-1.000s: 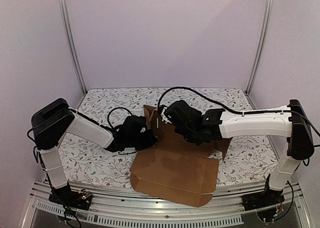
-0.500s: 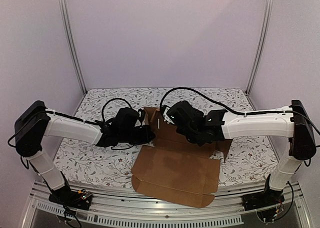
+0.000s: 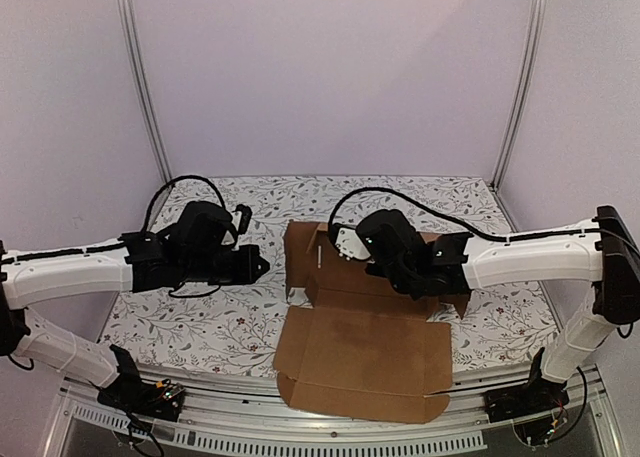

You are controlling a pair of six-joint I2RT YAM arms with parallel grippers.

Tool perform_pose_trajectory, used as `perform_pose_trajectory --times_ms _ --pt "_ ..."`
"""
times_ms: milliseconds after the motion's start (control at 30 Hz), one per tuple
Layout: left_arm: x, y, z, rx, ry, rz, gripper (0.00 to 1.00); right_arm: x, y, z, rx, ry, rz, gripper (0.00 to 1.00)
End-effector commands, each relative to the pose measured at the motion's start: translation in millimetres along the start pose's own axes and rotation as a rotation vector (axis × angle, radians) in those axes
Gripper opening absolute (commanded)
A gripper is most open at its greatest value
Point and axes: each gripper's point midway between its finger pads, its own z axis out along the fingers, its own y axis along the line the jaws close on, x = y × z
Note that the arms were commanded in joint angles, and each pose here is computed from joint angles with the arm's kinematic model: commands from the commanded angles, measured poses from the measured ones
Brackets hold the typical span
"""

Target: Fold the paper box

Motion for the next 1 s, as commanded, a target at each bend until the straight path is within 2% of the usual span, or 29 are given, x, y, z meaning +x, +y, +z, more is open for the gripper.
perform_pose_trajectory --times_ms 0,100,200,267,400,667,967 --pt "14.3 22.9 -23.2 -0.086 0.017 0.057 0.01 8.5 30.0 1.7 -0.104 -0.049 -0.144 0.0" --pt "7.9 29.5 -30.5 -0.107 -0.023 0.076 0.05 7.3 43.1 -0.8 -0.152 -0.105 -0.208 0.0" --pt "1.4 34.4 -26.4 -0.109 -0.036 0.081 0.04 4.5 48.1 -7.4 -0.177 -0.17 -0.239 0.0" --pt "-2.5 34.3 -20.6 -0.069 -0.036 0.06 0.0 2.3 46.2 -12.1 -0.174 -0.207 -0.253 0.0" --pt "-10.7 32.6 -6.1 0.023 -0.037 0.012 0.0 -2.6 44.9 -21.3 -0.193 -0.26 -0.248 0.0" --pt "-7.3 -2.4 19.6 0.252 0.035 0.017 0.0 -12.8 36.1 -32.1 -0.149 -0.299 -0.244 0.0" --pt "13.9 -16.4 22.5 0.387 0.102 0.013 0.0 -23.6 8.4 -37.8 -0.063 -0.301 -0.197 0.0"
